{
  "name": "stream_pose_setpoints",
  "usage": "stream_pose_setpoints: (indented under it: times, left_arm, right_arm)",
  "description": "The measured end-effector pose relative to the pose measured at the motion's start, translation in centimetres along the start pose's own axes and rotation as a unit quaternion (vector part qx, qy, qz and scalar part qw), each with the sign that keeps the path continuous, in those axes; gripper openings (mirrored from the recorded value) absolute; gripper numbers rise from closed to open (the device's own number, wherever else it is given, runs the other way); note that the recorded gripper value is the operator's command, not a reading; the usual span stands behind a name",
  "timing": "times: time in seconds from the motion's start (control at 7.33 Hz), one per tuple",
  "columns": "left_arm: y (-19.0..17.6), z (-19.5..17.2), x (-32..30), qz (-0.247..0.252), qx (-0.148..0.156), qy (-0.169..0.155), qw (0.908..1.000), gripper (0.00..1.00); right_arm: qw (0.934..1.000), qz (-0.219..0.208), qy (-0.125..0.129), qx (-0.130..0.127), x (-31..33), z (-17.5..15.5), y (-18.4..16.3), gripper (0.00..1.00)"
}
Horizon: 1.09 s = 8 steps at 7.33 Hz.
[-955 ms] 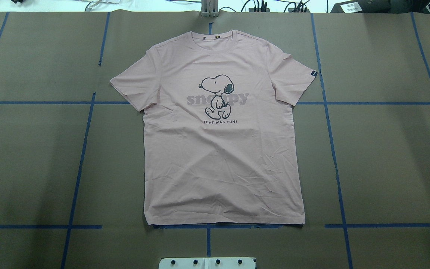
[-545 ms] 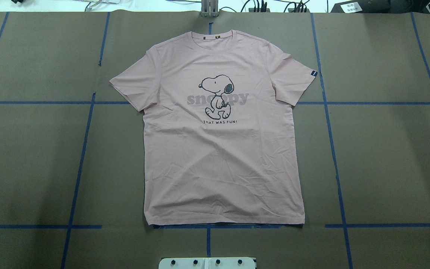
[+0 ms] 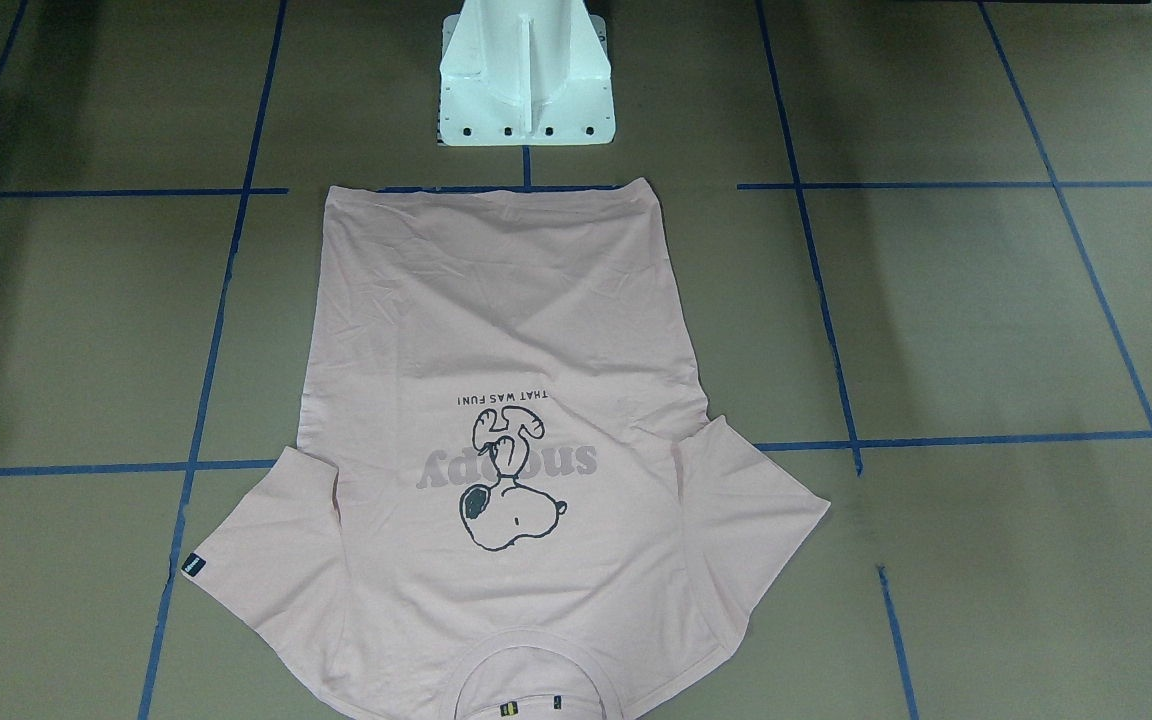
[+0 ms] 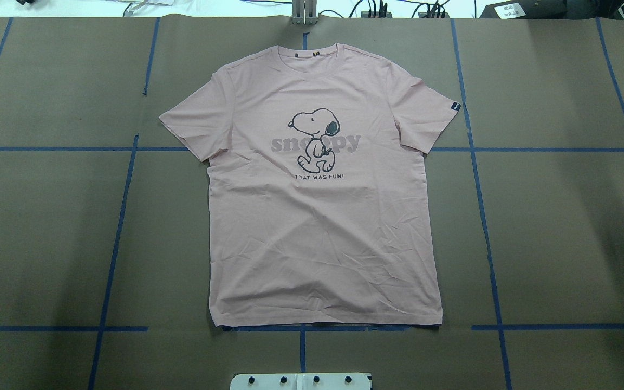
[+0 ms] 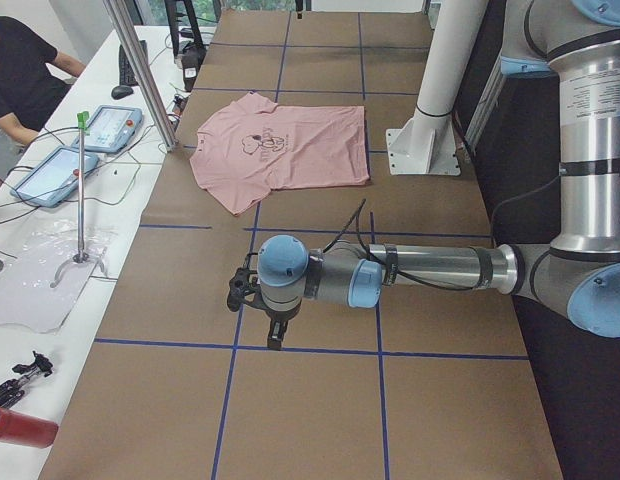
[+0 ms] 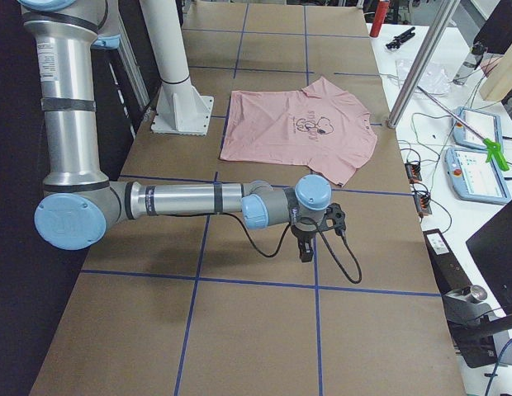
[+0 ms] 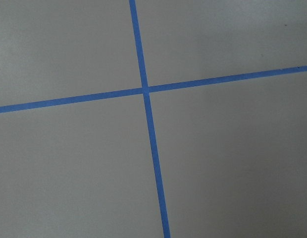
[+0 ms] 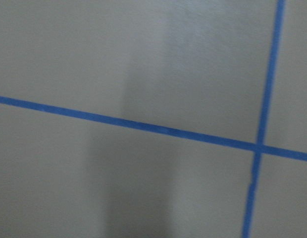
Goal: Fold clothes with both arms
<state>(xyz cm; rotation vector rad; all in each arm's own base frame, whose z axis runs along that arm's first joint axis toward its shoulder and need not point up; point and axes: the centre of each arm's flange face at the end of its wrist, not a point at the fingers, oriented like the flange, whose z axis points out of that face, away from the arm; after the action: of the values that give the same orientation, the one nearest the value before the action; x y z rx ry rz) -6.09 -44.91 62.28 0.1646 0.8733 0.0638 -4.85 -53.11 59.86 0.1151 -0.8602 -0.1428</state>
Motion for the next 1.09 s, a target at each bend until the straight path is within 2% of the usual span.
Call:
stream_pose_setpoints:
  times: [0.14, 0.27, 0.41, 0.55, 0.68, 0.82, 0.95, 1.09]
  left_arm:
    - [-0.1, -0.1, 0.2, 0.002, 0.008, 0.002, 1.0000, 1.00]
    - [-0.1, -0.1, 0.3, 0.005, 0.013, 0.003, 0.9999, 1.00]
    - [-0.1, -0.1, 0.4, 0.009, 0.017, 0.004, 0.9998, 1.00]
    - [-0.2, -0.1, 0.5, 0.010, 0.020, 0.004, 0.9997, 1.00]
    - [-0.2, -0.2, 0.6, 0.012, 0.021, 0.005, 0.9997, 1.00]
    - [-0.2, -0.2, 0.7, 0.012, 0.022, 0.006, 0.9997, 1.00]
    - [-0.2, -0.3, 0.9, 0.013, 0.022, 0.013, 0.9996, 1.00]
    - [-0.2, -0.3, 1.2, 0.014, 0.022, 0.021, 0.9994, 1.00]
  right_arm:
    - [0.9999, 0.012, -0.011, 0.005, -5.2, 1.9, -3.1, 1.00]
    - [0.9991, 0.039, -0.010, 0.015, -11.0, 3.4, -6.6, 1.00]
    - [0.9971, 0.069, 0.002, 0.032, -17.0, 4.7, -9.9, 0.98]
    - [0.9932, 0.103, 0.015, 0.051, -22.1, 6.3, -12.7, 0.86]
    - [0.9869, 0.139, 0.028, 0.076, -25.7, 8.5, -15.0, 0.77]
    - [0.9789, 0.173, 0.032, 0.105, -27.7, 10.9, -16.4, 0.72]
    - [0.9713, 0.200, 0.032, 0.125, -28.8, 12.9, -17.1, 0.69]
    - [0.9668, 0.214, 0.036, 0.135, -29.2, 14.0, -17.4, 0.66]
